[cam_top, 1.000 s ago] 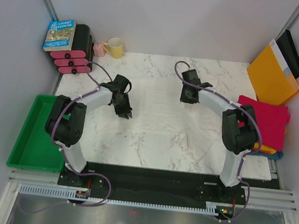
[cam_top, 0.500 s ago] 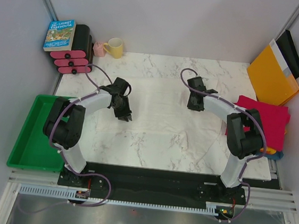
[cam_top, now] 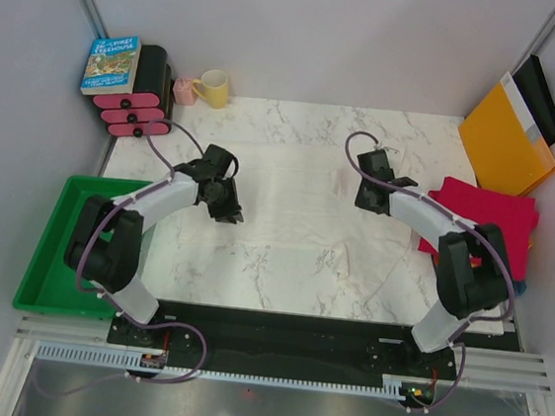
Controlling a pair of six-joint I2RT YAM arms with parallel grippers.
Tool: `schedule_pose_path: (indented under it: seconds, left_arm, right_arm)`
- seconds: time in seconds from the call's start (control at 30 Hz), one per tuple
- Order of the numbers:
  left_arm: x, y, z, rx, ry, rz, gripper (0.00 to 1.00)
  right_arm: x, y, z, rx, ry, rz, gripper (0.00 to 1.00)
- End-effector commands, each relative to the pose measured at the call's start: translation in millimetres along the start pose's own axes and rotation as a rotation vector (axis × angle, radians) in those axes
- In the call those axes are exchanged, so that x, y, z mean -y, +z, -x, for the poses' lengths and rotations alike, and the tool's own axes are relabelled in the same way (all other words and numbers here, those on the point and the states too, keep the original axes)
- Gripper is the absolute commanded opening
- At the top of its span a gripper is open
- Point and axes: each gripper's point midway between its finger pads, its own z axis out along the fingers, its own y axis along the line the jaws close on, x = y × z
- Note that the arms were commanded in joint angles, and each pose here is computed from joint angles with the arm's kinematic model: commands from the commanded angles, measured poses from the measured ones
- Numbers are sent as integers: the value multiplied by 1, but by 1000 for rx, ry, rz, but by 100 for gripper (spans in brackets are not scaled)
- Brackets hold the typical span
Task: Fold and stack the t-shirts
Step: Fold the flattened tshirt in 1/3 of the way, then grap the side of the flattened tshirt closest away from the robot with both arms
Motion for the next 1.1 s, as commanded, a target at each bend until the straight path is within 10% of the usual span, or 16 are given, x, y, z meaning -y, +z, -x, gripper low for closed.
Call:
schedule_pose_path:
  seconds: [0.0, 0.5, 1.07]
  left_arm:
    - [24, -44, 33, 202, 51, -106, 31]
    - [-96, -63, -32, 331, -233, 252, 36]
    - [-150, -53, 2, 274, -318, 466, 52]
  right_arm:
    - [-18, -66, 79, 254, 112, 126, 32]
    - [14, -145, -4, 276, -24, 183, 36]
    - [38, -160, -49, 257, -49, 209, 38]
